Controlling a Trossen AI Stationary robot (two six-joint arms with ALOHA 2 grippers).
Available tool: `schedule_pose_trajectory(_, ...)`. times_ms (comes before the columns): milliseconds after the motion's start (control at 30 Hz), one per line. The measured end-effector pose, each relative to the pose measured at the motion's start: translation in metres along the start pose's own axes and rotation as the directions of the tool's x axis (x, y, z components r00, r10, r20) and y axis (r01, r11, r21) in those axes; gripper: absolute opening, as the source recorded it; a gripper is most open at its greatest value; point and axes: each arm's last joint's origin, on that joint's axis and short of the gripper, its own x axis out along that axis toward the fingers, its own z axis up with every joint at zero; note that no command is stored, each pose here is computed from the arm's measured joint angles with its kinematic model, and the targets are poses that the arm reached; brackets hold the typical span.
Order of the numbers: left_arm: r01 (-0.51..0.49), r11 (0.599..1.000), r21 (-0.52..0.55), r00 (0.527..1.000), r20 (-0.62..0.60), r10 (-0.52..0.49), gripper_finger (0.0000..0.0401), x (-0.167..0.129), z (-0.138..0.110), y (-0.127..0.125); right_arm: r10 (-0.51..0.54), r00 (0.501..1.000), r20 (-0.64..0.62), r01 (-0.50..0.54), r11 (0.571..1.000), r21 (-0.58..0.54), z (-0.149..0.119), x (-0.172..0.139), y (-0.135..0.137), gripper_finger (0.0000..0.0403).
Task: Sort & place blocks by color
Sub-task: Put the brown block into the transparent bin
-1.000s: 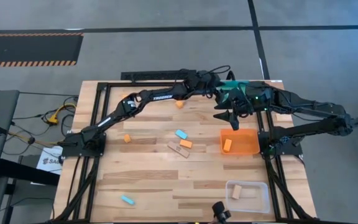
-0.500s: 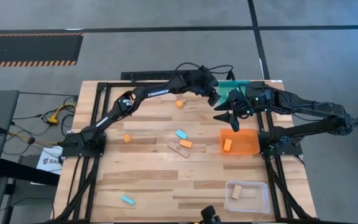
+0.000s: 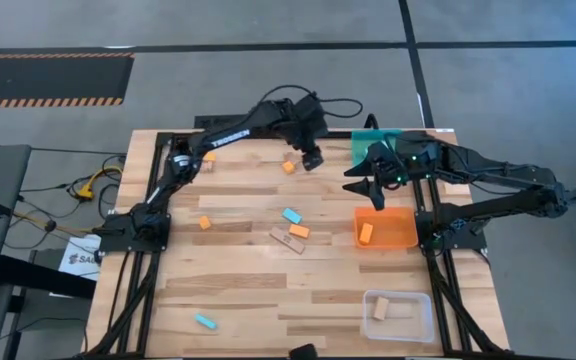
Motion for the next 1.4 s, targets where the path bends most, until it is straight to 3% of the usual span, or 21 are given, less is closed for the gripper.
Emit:
schedule_pose_trajectory(433, -0.160, 0.985, 0.072, 0.976, -0.140, 0.169, 0.0146, -0.115, -0.028, -0.006, 0.017, 0.999, 0.038, -0.016, 1.000, -0.006, 0.005, 0.008, 0.001, 0.0240)
schedule_pose_trajectory(600, -0.147, 0.988, 0.044, 0.969, -0.196, 0.153, 0.0130, -0.151, -0.045, 0.003, 0.020, 0.999, 0.050, -0.019, 1.000, -0.023, 0.007, 0.013, 0.001, 0.0240)
schedule_pose_trajectory(800, -0.127, 0.992, -0.002, 0.978, -0.168, 0.125, 0.0119, -0.189, -0.068, 0.016, 0.034, 0.998, 0.060, -0.033, 0.999, -0.026, 0.008, 0.021, 0.003, 0.0240)
schedule_pose_trajectory(933, -0.064, 0.998, -0.007, 0.974, -0.216, 0.061, 0.0118, -0.195, -0.100, 0.015, 0.045, 0.998, 0.039, -0.045, 0.999, -0.019, 0.006, 0.024, 0.006, 0.0240)
schedule_pose_trajectory(1067, 0.029, 0.999, 0.026, 0.962, -0.271, -0.021, 0.0118, -0.195, -0.143, 0.000, 0.054, 0.998, 0.015, -0.054, 0.998, -0.021, 0.003, 0.031, 0.008, 0.0240)
schedule_pose_trajectory(1233, 0.147, 0.988, 0.041, 0.910, -0.396, -0.119, 0.0118, -0.176, -0.199, -0.022, 0.054, 0.998, 0.012, -0.053, 0.998, -0.019, 0.003, 0.045, 0.007, 0.0240)
schedule_pose_trajectory(1300, 0.142, 0.990, 0.017, 0.896, -0.428, -0.122, 0.0118, -0.165, -0.219, -0.026, 0.057, 0.998, 0.023, -0.056, 0.998, -0.022, 0.005, 0.050, 0.006, 0.0240)
schedule_pose_trajectory(1400, 0.019, 0.999, -0.039, 0.898, -0.438, -0.034, 0.0118, -0.146, -0.239, -0.025, 0.056, 0.998, 0.022, -0.056, 0.998, -0.022, 0.004, 0.059, 0.005, 0.0240)
